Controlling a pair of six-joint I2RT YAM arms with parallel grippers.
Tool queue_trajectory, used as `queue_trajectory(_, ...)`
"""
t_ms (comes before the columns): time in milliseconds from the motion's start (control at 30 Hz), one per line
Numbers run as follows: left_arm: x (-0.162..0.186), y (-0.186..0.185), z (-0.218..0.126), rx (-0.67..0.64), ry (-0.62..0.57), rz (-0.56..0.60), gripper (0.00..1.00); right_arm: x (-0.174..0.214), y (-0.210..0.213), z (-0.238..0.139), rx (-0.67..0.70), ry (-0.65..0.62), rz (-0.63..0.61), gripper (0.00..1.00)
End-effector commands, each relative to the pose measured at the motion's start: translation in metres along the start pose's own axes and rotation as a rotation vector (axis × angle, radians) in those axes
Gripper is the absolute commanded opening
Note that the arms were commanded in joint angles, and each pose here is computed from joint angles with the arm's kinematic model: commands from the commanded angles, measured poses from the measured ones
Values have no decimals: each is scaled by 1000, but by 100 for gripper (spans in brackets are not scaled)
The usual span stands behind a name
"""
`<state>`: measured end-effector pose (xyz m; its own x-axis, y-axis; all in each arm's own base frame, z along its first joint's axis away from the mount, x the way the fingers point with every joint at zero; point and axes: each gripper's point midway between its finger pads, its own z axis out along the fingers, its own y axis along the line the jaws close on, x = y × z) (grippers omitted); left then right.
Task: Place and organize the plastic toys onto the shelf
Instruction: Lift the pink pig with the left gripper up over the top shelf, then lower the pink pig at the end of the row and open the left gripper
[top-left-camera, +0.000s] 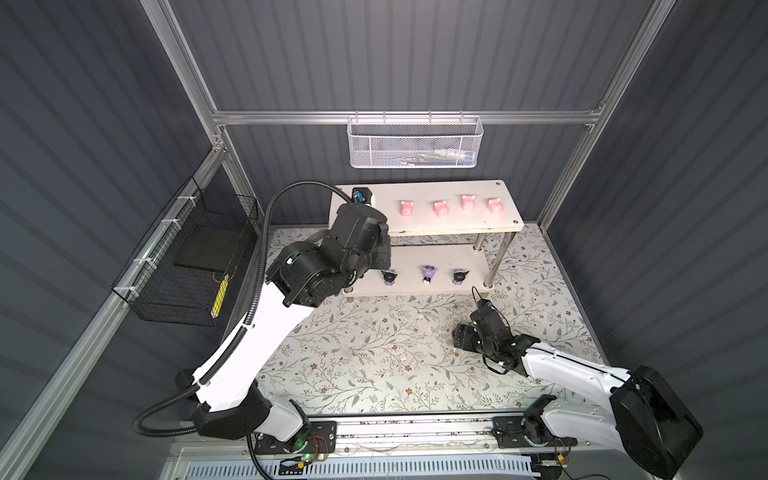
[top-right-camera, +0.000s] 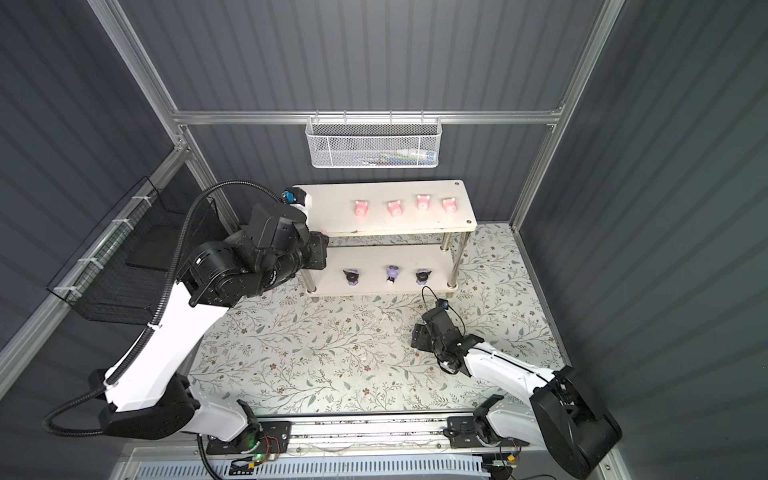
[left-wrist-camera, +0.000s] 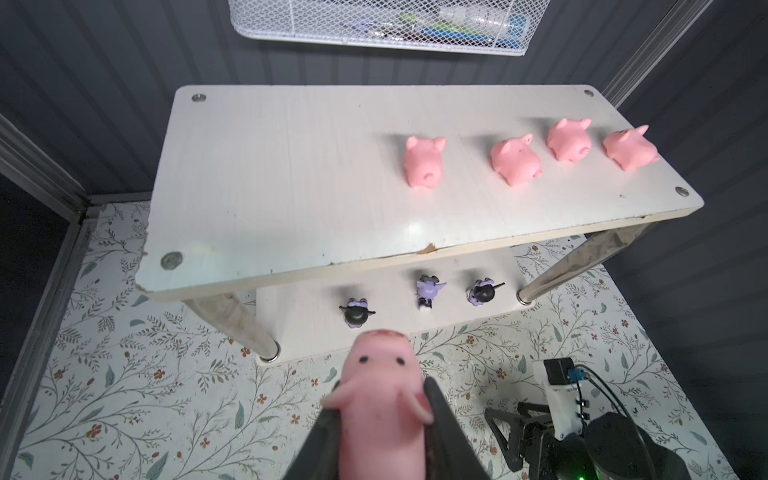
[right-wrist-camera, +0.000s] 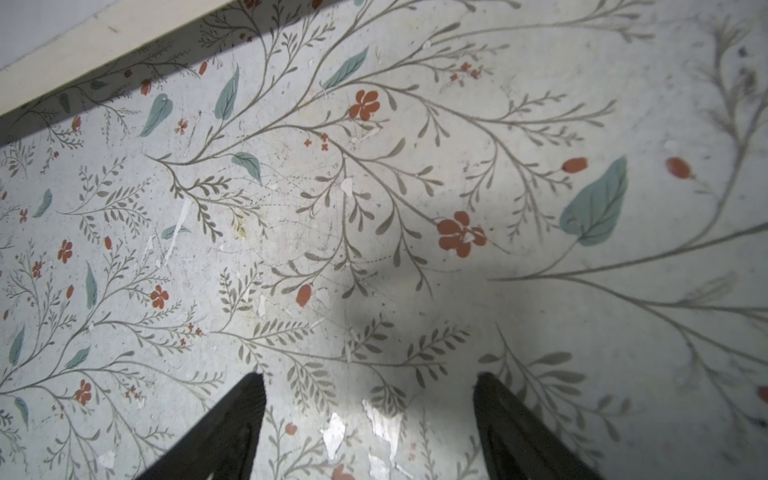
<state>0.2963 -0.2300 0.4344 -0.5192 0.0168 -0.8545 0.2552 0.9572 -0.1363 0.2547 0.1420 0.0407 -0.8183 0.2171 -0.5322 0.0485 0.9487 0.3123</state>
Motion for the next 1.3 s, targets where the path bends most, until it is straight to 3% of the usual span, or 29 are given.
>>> queue_trajectory(0, -18, 11, 14, -49, -21, 52, 30, -6, 6, -1, -22, -14, -3, 81)
queue_trajectory(367, -35, 49, 90, -80, 28, -29, 31, -4, 6, 4, -22, -9, -4, 81)
queue_trajectory(1267, -38, 72, 156, -96, 46, -67, 33, -3, 10, 14, -22, 19, -17, 81)
